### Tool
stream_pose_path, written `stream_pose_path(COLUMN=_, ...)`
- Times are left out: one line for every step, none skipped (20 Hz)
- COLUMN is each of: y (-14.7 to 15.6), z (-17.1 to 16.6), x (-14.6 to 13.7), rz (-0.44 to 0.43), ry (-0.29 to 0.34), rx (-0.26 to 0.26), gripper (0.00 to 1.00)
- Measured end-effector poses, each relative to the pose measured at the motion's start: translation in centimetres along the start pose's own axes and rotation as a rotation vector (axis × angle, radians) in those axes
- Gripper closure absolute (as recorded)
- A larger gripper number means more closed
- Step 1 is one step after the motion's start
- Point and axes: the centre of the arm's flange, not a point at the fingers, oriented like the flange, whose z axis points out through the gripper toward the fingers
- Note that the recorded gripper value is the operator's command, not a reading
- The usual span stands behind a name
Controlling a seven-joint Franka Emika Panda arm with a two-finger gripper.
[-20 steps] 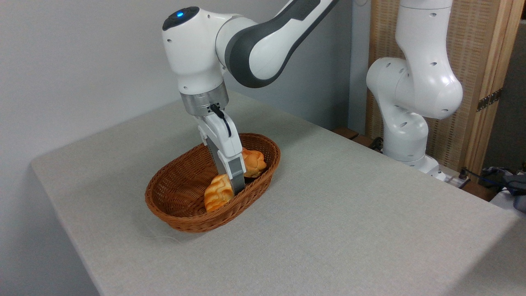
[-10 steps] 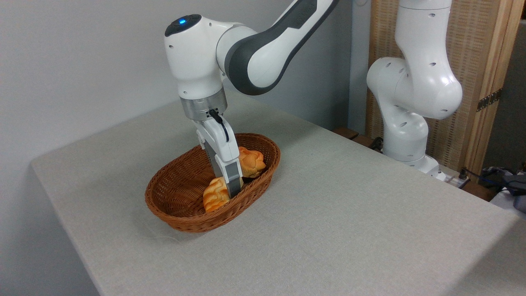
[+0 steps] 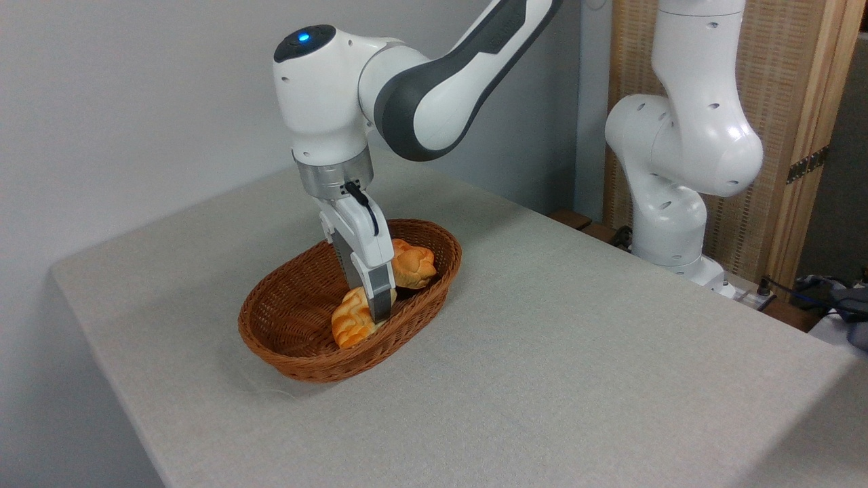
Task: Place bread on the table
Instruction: 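Close the gripper on the braided bread loaf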
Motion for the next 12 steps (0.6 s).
stream_pose_path(y=0.0, z=0.01, x=0.0, rz=0.0, ry=0.0, rx=0.0, gripper=0.46)
stream_pose_path(y=0.0, z=0.02, x=0.0, rz=0.0, ry=0.0, rx=0.0, gripper=0.46)
stream_pose_path(y=-0.01, z=0.02, x=0.01, rz=0.0, ry=0.0, rx=0.0, gripper=0.46)
stream_pose_path(y=-0.01, z=0.02, x=0.01, rz=0.0, ry=0.0, rx=0.0, gripper=0.46)
stream_pose_path(y=-0.01, z=0.02, x=0.01, rz=0.0, ry=0.0, rx=0.0, gripper=0.46)
stream_pose_path(y=-0.01, z=0.02, x=0.01, rz=0.0, ry=0.0, rx=0.0, gripper=0.46)
stream_pose_path(y=0.0, z=0.03, x=0.01, rz=0.0, ry=0.0, rx=-0.001, gripper=0.46)
stream_pose_path(y=0.0, z=0.04, x=0.02, rz=0.0, ry=0.0, rx=-0.001, gripper=0.46)
stream_pose_path(y=0.01, z=0.06, x=0.03, rz=0.0, ry=0.0, rx=-0.001, gripper=0.46)
stream_pose_path(y=0.02, z=0.08, x=0.04, rz=0.0, ry=0.0, rx=-0.002, gripper=0.46)
stream_pose_path(y=0.02, z=0.09, x=0.04, rz=0.0, ry=0.0, rx=-0.002, gripper=0.48)
stream_pose_path(y=0.03, z=0.1, x=0.05, rz=0.0, ry=0.0, rx=-0.002, gripper=0.49)
